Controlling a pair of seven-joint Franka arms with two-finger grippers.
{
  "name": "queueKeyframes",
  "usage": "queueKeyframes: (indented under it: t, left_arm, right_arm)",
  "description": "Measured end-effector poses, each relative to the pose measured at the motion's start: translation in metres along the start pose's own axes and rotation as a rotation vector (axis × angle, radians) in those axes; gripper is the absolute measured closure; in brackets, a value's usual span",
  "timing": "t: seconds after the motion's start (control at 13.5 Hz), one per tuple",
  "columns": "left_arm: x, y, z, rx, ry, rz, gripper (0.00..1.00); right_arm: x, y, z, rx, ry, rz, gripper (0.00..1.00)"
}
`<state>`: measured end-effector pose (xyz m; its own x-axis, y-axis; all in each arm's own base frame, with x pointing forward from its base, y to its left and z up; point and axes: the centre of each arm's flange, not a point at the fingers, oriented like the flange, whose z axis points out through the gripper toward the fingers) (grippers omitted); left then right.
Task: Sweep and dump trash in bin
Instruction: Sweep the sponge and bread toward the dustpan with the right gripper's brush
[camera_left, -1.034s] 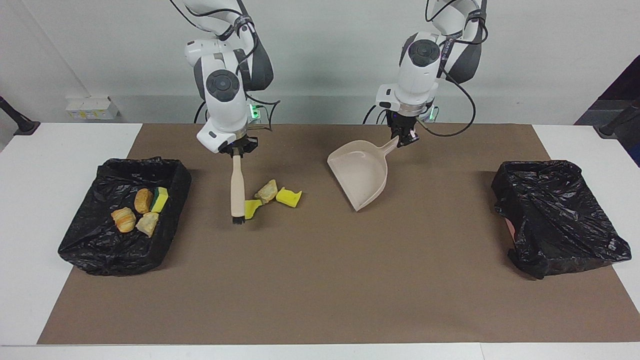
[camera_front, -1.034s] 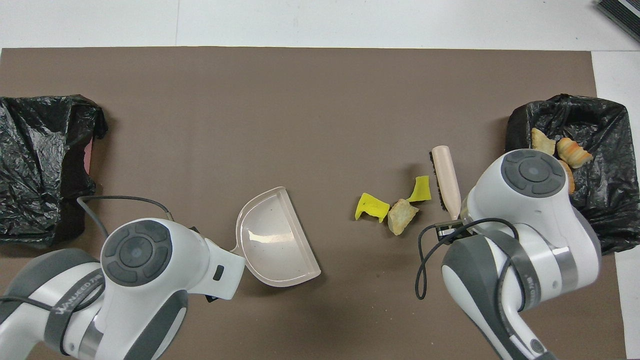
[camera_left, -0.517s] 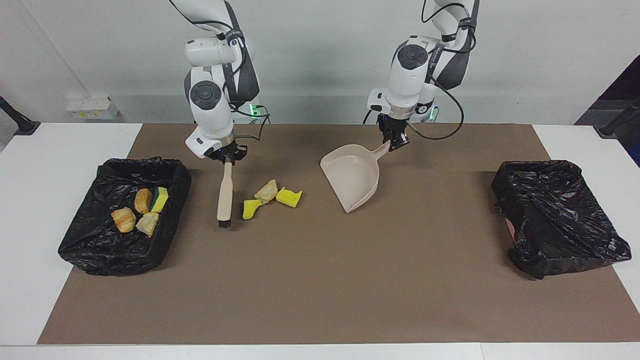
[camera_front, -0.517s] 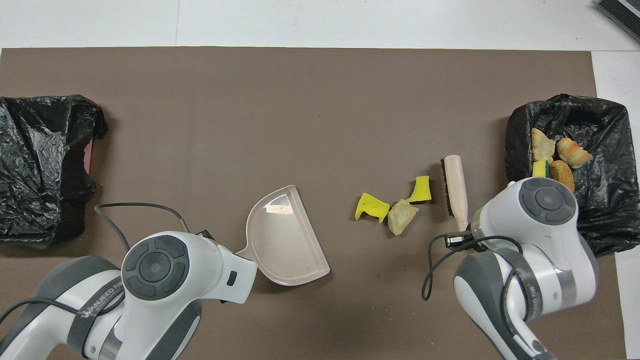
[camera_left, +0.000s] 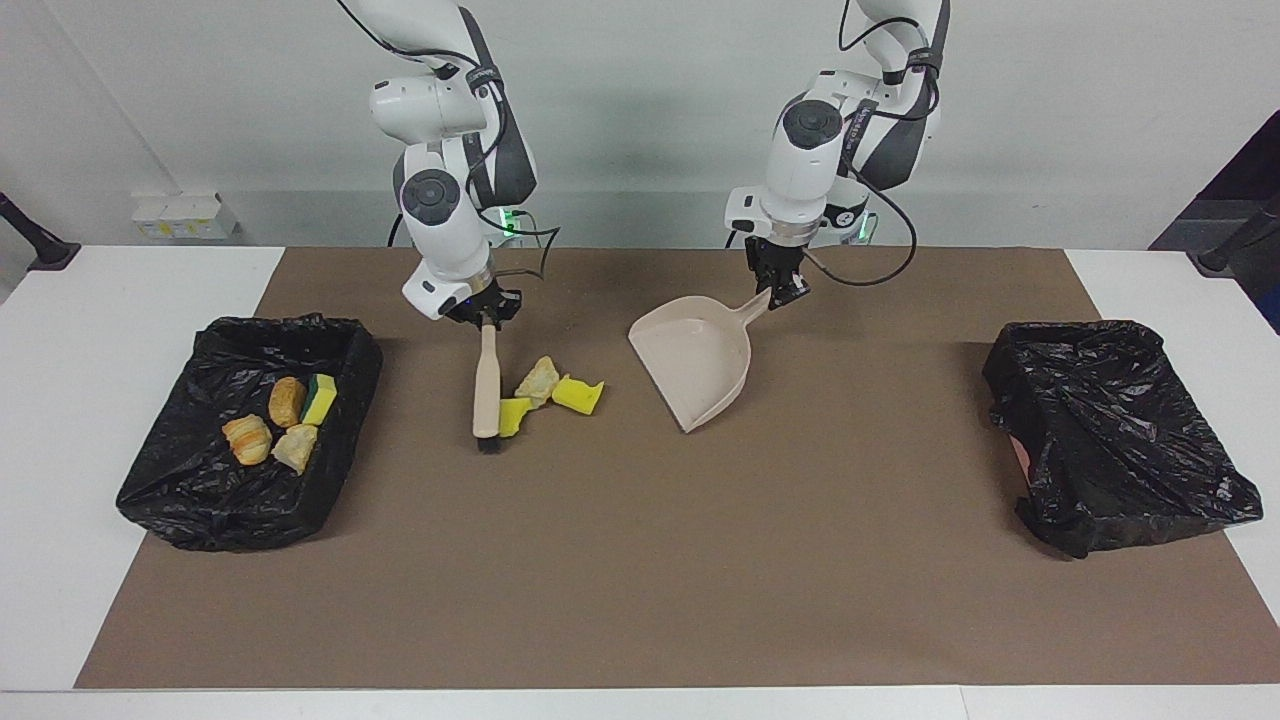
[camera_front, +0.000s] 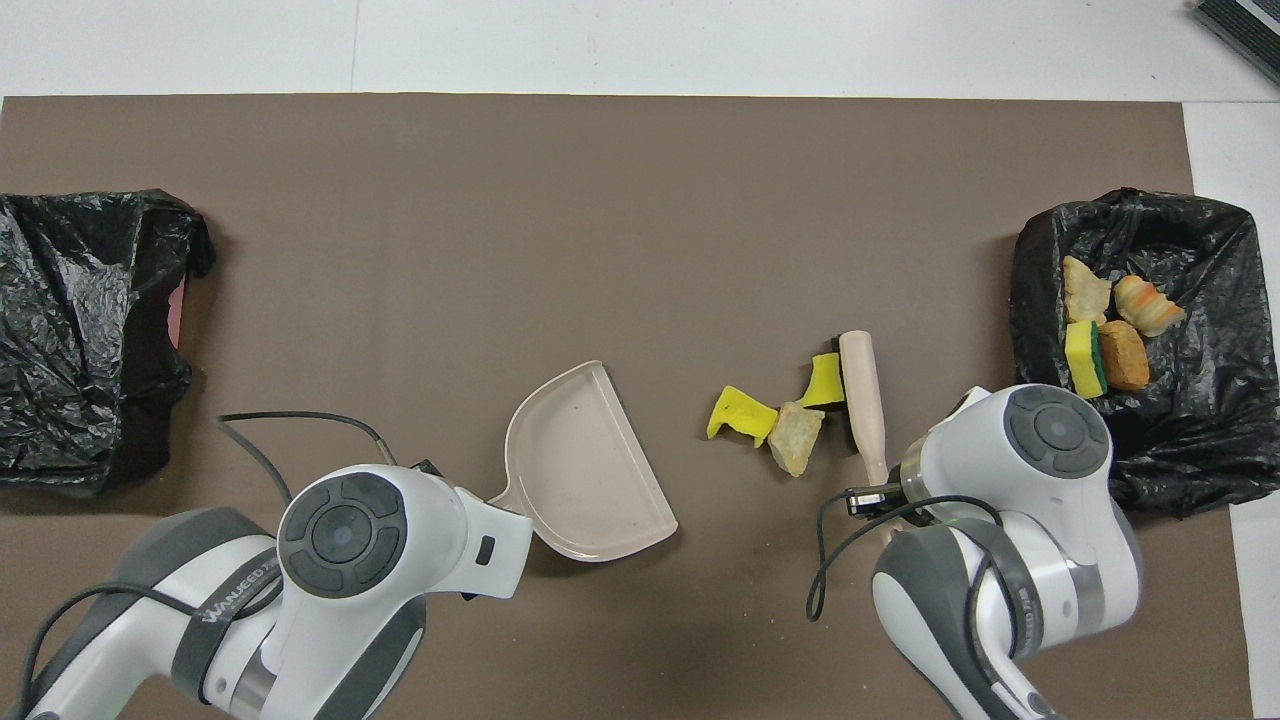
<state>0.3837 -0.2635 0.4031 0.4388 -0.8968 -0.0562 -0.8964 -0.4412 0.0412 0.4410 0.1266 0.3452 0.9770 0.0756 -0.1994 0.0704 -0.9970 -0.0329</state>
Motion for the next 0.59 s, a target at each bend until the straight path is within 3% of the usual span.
queueKeyframes:
  t: [0.3,0.59]
  left_arm:
    - [0.001,0.000,0.002,-0.002,-0.001,-0.006,0.67]
    - [0.002,0.001,0.003,0.009,-0.007,0.007,0.67]
  right_arm:
    - [0.001,-0.048,-0.015,0.052,0.025,-0.055,0.74]
    - [0.007,-0.087,-0.002,0.087,0.007,-0.089,0.74]
